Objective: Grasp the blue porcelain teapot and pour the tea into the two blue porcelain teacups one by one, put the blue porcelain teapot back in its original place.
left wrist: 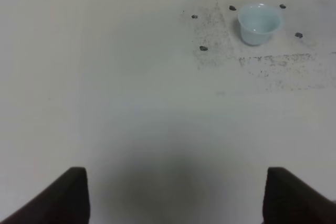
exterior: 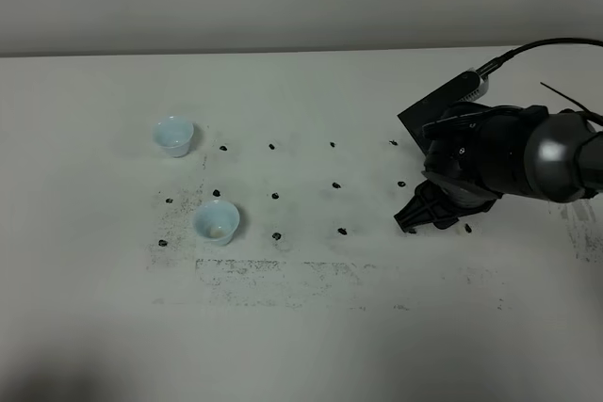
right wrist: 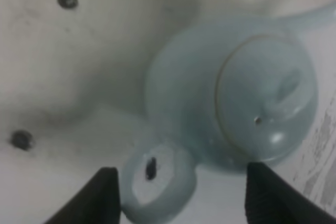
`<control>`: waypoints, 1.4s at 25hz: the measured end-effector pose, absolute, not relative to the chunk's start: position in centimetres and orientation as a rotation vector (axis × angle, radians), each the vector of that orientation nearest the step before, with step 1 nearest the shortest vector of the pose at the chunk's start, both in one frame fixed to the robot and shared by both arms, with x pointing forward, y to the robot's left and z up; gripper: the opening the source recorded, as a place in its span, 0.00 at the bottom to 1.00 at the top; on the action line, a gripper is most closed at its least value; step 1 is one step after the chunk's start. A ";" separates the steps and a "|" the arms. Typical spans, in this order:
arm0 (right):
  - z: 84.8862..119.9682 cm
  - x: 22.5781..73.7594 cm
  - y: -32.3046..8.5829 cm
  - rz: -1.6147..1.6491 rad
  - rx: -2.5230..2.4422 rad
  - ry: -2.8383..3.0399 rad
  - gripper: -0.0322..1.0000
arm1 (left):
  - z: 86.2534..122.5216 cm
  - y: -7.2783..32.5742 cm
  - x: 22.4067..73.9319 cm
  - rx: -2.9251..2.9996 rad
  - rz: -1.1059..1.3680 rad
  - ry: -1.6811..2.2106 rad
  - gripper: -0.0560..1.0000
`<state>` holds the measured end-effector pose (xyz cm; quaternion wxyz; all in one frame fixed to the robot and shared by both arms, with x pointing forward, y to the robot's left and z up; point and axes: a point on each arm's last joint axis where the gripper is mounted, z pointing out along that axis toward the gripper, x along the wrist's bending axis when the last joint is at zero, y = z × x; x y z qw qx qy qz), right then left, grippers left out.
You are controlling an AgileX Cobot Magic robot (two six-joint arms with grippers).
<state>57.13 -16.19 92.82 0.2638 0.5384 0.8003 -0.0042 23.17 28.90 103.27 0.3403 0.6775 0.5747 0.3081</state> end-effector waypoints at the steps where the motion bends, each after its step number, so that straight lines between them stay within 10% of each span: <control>1: 92.6 57.1 -16.3 -0.032 1.462 2.162 0.51 | 103.3 28.9 23.2 1.763 0.802 1.496 0.67; 35: 91.9 56.1 -18.1 -0.235 1.497 2.073 0.51 | 103.3 28.9 23.2 1.762 0.801 1.496 0.67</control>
